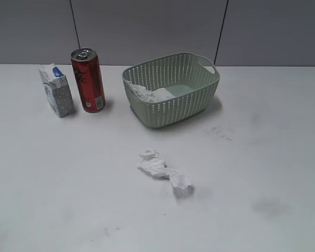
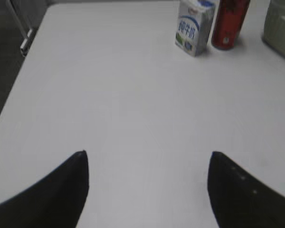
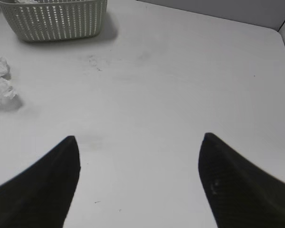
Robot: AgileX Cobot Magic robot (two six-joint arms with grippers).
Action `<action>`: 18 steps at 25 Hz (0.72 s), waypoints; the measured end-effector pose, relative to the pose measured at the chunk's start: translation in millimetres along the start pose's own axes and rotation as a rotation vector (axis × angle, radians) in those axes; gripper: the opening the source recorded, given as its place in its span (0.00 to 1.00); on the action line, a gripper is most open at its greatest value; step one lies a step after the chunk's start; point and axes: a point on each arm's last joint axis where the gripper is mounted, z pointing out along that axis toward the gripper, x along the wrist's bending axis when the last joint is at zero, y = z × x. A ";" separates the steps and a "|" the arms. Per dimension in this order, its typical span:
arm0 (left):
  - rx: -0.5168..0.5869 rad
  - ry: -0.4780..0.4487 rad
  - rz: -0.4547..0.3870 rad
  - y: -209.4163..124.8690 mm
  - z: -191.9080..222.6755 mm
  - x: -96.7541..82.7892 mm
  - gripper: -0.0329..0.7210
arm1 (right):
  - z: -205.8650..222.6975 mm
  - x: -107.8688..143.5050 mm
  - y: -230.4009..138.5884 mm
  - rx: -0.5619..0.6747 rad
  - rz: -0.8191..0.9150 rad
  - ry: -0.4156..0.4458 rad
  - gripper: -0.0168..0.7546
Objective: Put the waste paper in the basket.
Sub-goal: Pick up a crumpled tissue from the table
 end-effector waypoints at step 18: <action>-0.200 0.026 -0.017 2.7 -4.1 1.5 0.83 | 0.4 0.0 -0.4 0.001 0.000 0.000 0.78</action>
